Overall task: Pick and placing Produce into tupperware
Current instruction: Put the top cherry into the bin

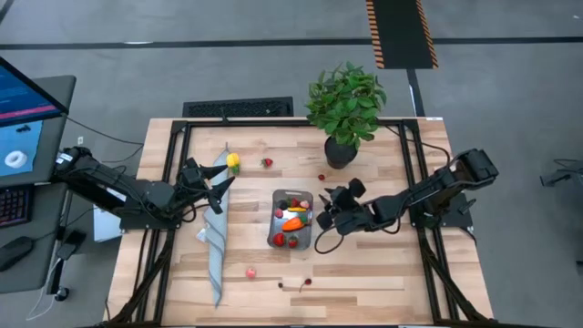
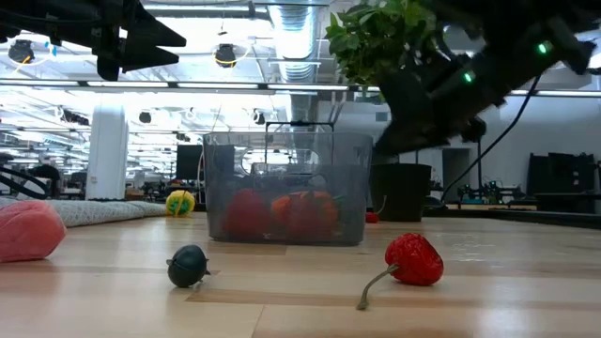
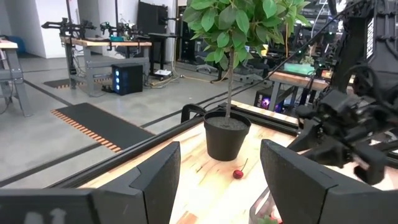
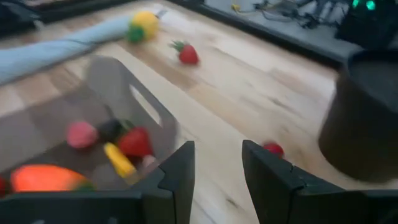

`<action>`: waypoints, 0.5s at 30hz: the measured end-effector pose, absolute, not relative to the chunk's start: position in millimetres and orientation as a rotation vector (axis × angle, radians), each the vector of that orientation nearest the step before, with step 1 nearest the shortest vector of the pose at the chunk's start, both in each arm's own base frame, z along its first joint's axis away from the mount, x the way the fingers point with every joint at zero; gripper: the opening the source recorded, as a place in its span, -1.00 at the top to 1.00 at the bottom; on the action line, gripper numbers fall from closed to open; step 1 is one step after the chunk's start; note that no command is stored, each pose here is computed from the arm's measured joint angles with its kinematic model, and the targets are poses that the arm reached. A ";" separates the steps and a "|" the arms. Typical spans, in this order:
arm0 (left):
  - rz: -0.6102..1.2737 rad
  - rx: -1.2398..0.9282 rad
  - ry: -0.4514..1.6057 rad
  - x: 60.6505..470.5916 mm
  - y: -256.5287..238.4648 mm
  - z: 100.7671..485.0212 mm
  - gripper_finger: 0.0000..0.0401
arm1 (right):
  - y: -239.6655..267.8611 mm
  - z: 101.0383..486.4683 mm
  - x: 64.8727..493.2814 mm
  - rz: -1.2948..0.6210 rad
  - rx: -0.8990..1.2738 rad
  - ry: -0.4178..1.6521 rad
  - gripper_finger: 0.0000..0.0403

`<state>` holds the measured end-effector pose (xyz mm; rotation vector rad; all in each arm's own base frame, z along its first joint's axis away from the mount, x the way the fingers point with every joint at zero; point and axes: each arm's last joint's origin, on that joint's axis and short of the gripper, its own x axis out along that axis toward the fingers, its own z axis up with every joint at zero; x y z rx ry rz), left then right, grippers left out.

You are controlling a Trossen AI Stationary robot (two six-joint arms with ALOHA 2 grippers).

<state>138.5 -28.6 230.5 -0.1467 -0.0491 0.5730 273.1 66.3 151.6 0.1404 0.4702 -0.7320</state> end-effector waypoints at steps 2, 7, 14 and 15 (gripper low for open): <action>0.573 -0.147 -0.049 138.5 -28.6 230.6 -0.06 | 63.8 142.9 266.0 -0.750 0.166 0.478 0.22; 0.573 -0.147 -0.049 138.5 -28.6 230.5 -0.06 | 60.1 128.8 254.2 -0.760 0.212 0.463 0.23; 0.573 -0.147 -0.049 138.5 -28.6 230.5 -0.06 | 53.8 110.1 235.5 -0.746 0.271 0.424 0.24; 0.573 -0.147 -0.049 138.5 -28.6 230.5 -0.06 | 51.8 107.4 232.5 -0.750 0.275 0.420 0.24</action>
